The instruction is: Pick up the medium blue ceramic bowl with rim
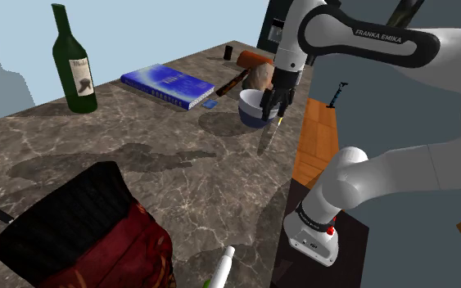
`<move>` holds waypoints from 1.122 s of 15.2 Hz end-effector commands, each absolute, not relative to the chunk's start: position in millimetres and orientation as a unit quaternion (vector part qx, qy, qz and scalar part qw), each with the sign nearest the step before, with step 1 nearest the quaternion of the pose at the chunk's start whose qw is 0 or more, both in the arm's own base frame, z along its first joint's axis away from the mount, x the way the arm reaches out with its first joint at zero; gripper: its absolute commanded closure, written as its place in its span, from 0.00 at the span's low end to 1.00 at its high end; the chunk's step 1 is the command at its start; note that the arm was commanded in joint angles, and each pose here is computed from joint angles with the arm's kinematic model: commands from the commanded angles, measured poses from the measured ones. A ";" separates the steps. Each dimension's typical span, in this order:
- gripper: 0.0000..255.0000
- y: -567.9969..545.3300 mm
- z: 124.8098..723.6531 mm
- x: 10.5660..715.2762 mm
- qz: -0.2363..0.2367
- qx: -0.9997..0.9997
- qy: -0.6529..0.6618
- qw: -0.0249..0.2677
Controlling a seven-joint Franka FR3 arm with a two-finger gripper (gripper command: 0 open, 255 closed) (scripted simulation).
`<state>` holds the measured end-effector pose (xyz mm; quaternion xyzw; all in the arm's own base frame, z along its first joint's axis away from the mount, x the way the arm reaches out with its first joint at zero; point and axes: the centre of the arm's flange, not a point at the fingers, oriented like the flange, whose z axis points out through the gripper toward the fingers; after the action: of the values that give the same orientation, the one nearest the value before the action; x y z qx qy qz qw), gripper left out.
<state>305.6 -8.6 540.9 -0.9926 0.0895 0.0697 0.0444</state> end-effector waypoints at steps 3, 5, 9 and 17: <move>0.00 -14.8 534.7 325.8 0.063 -0.994 0.084 0.021; 0.00 -21.0 529.0 346.2 0.057 -0.995 0.079 -0.003; 0.00 -33.3 519.0 387.3 0.044 -0.995 0.069 -0.050; 0.00 -48.5 498.6 439.6 0.028 -0.992 0.056 -0.109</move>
<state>438.6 -48.7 502.6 -0.9922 0.0565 0.0285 -0.1076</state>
